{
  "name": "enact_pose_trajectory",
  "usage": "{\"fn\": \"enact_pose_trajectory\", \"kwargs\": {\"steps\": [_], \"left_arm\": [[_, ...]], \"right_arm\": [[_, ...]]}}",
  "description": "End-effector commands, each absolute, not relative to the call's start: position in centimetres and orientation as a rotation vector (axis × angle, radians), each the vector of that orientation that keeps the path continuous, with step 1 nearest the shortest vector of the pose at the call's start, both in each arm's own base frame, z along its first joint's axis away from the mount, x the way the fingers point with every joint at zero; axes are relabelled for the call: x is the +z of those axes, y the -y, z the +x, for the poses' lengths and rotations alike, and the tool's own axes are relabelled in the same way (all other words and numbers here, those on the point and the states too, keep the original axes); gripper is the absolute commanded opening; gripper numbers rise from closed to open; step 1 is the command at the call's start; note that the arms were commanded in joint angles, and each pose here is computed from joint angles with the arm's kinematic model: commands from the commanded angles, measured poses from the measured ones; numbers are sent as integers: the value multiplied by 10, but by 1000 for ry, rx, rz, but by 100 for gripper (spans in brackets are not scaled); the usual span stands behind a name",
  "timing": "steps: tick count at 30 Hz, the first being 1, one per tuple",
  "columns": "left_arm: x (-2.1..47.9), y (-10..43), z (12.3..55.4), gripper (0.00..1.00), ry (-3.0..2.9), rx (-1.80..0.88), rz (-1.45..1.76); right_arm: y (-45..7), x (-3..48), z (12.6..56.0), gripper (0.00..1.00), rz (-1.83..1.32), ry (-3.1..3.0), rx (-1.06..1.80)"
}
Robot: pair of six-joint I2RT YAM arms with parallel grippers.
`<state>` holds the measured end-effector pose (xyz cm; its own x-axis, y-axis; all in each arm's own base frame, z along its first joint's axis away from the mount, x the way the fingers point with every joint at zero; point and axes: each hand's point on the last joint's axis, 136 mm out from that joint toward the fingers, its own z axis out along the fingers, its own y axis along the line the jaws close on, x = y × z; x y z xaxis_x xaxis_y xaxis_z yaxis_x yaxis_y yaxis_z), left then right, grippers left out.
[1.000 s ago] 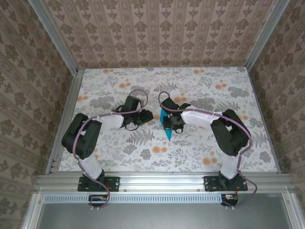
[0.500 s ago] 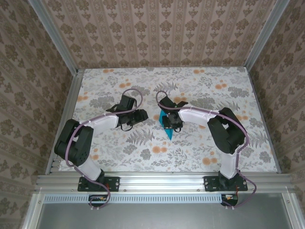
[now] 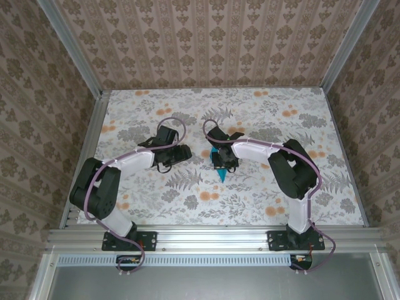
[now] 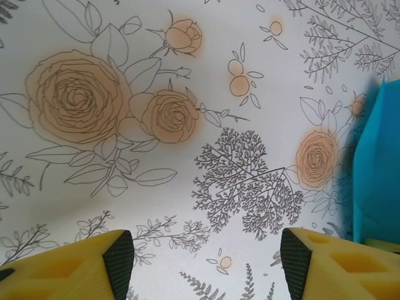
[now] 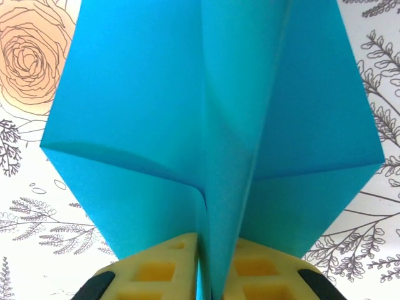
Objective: Fold a paper plane with a square sheet of paper (pick it up from the middle)
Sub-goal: Move the paper plane to the center of the table.
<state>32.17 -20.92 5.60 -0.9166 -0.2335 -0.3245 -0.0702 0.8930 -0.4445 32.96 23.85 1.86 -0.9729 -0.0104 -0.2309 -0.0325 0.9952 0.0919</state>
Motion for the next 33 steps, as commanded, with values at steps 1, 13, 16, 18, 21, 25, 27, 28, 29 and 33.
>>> {"fn": "enact_pose_trajectory", "kwargs": {"steps": [1, 13, 16, 18, 21, 25, 27, 28, 29, 33], "left_arm": [[64, 191, 320, 69, -2676, -531, -239], [86, 127, 314, 94, -2629, -278, -324], [89, 119, 312, 97, -2617, -273, -343], [90, 116, 310, 98, -2616, -270, -346], [90, 113, 307, 100, -2619, -261, -346], [89, 110, 306, 100, -2622, -256, -357], [88, 109, 305, 100, -2625, -256, -365], [88, 108, 305, 100, -2626, -256, -367], [87, 108, 305, 100, -2627, -255, -367], [88, 109, 305, 100, -2628, -259, -367]], "right_arm": [[-231, 28, 332, 9, -58, -2880, 60], [-219, 58, 389, 5, -89, -2795, 18], [-218, 56, 407, 6, -87, -2787, 10], [-217, 53, 416, 7, -89, -2791, 1], [-218, 49, 429, 8, -100, -2786, -2], [-216, 41, 441, 8, -99, -2783, -14], [-215, 36, 444, 7, -94, -2787, -23], [-214, 33, 444, 8, -91, -2790, -30], [-214, 31, 444, 8, -93, -2794, -33], [-213, 24, 445, 10, -93, -2805, -43]]}}
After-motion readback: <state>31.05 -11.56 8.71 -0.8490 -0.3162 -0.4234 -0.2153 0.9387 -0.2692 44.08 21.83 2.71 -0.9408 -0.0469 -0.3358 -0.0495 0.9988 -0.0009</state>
